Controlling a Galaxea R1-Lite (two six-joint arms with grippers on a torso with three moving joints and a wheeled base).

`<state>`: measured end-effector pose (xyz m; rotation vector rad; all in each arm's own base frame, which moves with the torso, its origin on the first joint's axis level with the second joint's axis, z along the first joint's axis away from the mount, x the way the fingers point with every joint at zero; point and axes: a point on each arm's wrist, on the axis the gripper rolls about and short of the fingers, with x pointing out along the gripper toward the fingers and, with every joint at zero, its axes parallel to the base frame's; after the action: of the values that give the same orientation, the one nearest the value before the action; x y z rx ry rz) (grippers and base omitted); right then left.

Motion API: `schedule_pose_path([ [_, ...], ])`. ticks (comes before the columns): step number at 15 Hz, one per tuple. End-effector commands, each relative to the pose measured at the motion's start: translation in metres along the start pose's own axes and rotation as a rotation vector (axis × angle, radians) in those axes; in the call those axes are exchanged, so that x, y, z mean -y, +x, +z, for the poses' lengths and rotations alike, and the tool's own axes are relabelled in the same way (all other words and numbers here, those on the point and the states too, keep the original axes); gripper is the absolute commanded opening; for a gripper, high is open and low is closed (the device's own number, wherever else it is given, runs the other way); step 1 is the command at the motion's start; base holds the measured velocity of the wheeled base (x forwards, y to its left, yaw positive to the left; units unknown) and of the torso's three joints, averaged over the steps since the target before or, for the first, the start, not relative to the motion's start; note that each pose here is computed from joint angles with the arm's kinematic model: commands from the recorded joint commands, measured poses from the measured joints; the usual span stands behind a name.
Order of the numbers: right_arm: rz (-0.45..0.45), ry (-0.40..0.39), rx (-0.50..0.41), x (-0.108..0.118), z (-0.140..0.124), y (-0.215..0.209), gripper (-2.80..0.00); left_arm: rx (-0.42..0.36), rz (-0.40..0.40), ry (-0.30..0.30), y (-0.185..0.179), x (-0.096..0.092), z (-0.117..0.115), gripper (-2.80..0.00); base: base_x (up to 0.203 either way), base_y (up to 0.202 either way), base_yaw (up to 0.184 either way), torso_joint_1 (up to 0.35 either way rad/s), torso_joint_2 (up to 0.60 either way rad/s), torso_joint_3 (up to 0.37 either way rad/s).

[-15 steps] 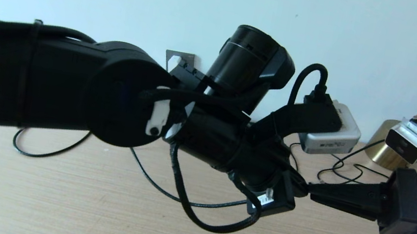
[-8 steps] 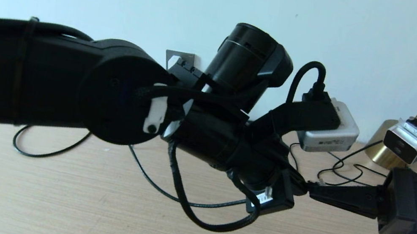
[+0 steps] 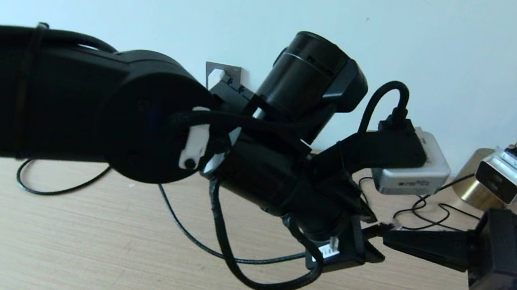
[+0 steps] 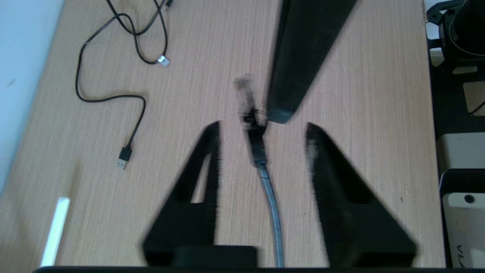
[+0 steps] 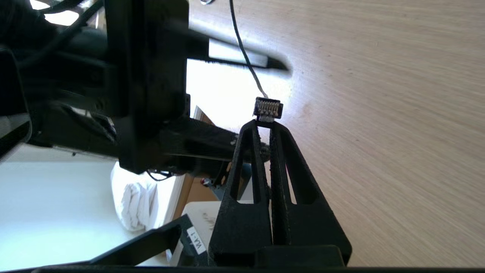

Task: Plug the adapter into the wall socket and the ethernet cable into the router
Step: Hand it to the other hand

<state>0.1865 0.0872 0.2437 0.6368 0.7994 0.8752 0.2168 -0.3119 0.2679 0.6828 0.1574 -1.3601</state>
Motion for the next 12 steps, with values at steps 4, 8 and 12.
schedule_pose_path([
  [4,0.014,0.017,0.014,-0.006,-0.006,-0.010,-2.80,0.029,0.033,0.026,-0.021,0.001,0.009,0.00,0.000,0.000,0.000,0.000,0.00,0.000],
  [8,0.046,0.151,0.043,-0.016,-0.004,-0.020,-2.80,0.062,0.145,0.082,-0.061,0.012,0.017,0.00,0.000,0.000,0.000,0.000,0.00,0.000],
  [12,0.059,0.308,0.067,-0.017,0.003,-0.024,-2.80,0.171,0.377,0.267,-0.065,0.014,0.015,0.00,0.000,0.000,0.000,0.000,0.00,0.000],
])
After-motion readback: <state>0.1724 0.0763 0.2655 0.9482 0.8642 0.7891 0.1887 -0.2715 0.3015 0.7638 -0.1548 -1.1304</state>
